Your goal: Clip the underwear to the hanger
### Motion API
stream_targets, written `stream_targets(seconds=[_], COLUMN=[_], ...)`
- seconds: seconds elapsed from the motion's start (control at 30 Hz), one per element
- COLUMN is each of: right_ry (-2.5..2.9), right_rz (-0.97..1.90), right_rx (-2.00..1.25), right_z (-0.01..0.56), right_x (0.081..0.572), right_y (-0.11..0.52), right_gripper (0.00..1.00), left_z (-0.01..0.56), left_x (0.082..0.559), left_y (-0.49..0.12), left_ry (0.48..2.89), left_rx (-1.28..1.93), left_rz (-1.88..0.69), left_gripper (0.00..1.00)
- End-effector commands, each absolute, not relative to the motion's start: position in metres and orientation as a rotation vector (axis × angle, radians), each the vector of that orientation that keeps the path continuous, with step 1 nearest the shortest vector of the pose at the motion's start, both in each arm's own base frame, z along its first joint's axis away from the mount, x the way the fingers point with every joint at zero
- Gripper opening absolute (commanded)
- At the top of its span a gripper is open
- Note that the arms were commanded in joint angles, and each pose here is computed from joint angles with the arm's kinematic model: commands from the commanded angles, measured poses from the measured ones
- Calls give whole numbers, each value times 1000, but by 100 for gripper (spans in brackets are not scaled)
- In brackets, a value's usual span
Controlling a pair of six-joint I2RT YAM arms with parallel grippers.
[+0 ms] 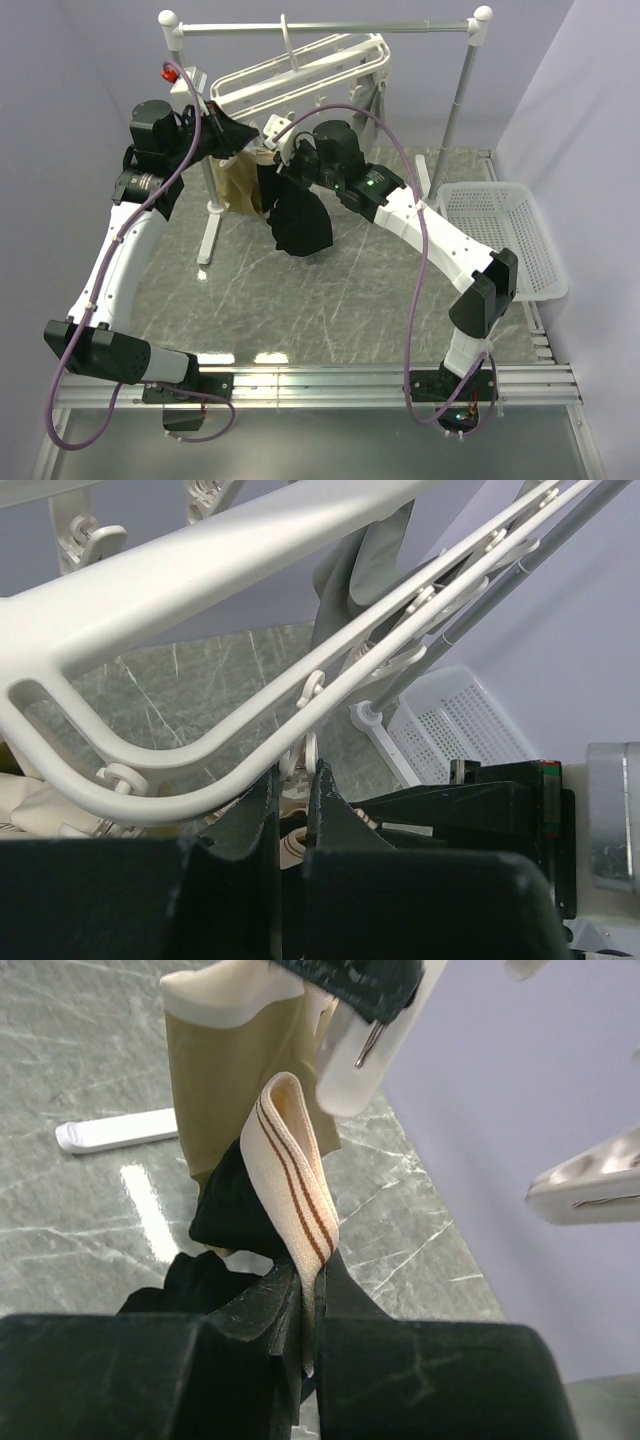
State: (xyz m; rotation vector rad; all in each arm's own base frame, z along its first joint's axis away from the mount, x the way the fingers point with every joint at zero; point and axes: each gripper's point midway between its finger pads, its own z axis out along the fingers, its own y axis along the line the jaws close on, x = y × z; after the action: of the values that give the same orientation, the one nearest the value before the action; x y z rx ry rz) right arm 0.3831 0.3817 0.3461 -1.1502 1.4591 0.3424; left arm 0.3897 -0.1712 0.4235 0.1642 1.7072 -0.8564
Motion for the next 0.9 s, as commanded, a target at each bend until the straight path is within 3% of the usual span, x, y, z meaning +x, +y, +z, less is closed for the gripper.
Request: stream_targets(seconds=[0.0,0.87], right_ry=[1425,1421], right_rz=[344,360], right_rx=[-1136,-1092], right_z=[355,373], right_x=[386,395], right_y=[382,378], right_gripper=[0,0], left_z=[437,432], left_x=[381,380], left_y=[-175,-177], left_ry=[1682,1692], left_rx=[193,202], left_rz=[-875,-891], left_gripper=[0,0])
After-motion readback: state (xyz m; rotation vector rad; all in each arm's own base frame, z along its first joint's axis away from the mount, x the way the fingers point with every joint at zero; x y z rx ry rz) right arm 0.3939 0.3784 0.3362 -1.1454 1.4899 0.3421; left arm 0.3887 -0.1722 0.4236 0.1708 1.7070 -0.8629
